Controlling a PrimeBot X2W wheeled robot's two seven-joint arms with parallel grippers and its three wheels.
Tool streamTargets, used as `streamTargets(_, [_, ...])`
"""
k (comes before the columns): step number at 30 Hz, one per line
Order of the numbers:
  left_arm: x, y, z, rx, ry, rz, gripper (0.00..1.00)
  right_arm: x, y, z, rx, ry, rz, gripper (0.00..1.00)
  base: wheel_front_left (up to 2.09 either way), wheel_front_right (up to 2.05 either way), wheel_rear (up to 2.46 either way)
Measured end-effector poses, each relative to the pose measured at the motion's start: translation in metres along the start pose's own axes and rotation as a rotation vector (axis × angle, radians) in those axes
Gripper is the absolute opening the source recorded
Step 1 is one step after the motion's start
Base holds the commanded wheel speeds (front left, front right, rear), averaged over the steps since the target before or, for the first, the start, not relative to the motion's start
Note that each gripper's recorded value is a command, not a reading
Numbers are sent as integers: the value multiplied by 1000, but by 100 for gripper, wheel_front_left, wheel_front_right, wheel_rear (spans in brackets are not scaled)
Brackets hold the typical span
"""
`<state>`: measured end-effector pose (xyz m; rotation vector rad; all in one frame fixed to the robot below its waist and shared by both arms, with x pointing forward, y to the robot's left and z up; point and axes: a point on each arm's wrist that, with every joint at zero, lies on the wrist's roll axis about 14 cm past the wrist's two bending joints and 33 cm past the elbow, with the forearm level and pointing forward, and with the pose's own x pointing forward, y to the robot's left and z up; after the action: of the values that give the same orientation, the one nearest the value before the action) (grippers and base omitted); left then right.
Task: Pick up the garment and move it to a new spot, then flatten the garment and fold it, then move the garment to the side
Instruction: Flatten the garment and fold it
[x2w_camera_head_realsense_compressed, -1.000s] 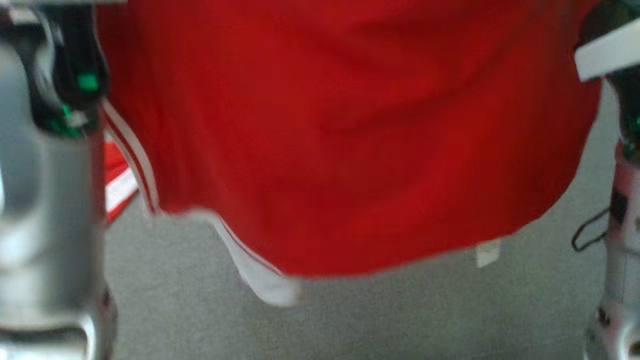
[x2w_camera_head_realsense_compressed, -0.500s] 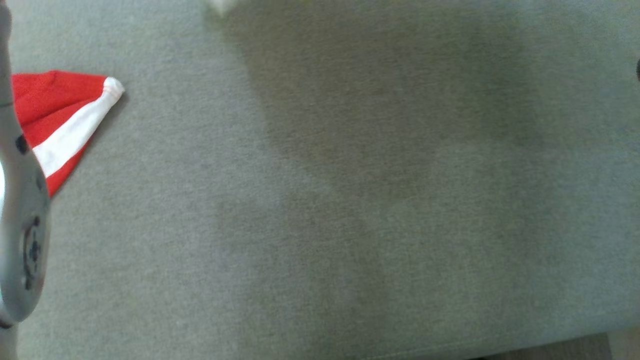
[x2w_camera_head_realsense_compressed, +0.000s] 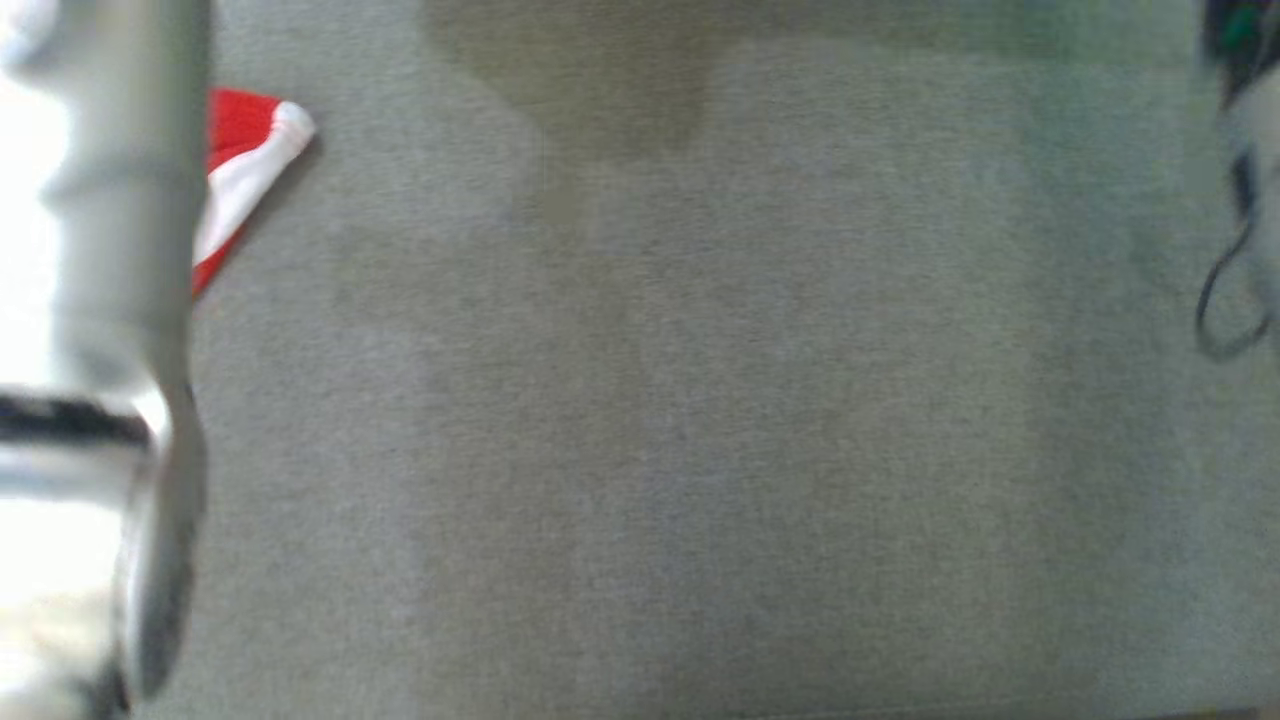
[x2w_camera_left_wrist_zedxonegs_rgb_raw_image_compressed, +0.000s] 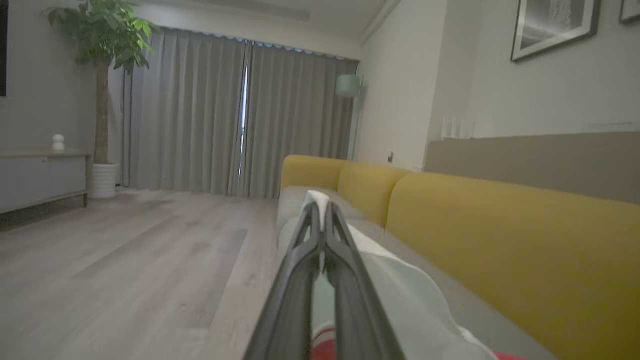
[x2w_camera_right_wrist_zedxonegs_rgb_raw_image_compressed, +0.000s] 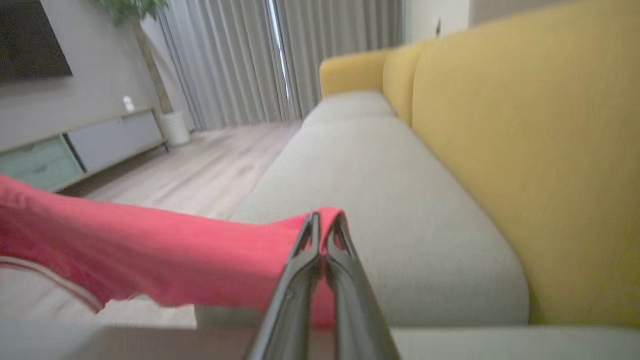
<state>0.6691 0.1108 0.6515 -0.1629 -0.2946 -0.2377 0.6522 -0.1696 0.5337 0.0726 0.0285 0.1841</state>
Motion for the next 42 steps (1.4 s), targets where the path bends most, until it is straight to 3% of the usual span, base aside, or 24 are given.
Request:
streamTargets(2, [-24, 12, -36, 10, 87, 26, 0, -12, 1, -41, 12, 122, 1, 0, 0, 0, 0])
streamTargets(5, [-58, 21, -70, 21, 185, 34, 0, -30, 1, -72, 7, 242, 13, 0, 0, 0, 0])
streamTargets(14, [-142, 31, -89, 27, 290, 38, 0, -82, 12, -85, -2, 403, 97, 0, 0, 0, 0])
streamTargets(22, [-206, 8, -74, 41, 365, -50, 0, -131, 9, -80, -88, 476, 157, 0, 0, 0, 0])
streamTargets(27, [-250, -7, -66, 120, 422, -120, 0, -166, 3, -89, -104, 545, 167, 0, 0, 0, 0])
streamTargets(42, [-326, -53, -28, 79, 450, -176, 0, -245, 6, -97, -103, 667, 214, 0, 0, 0, 0])
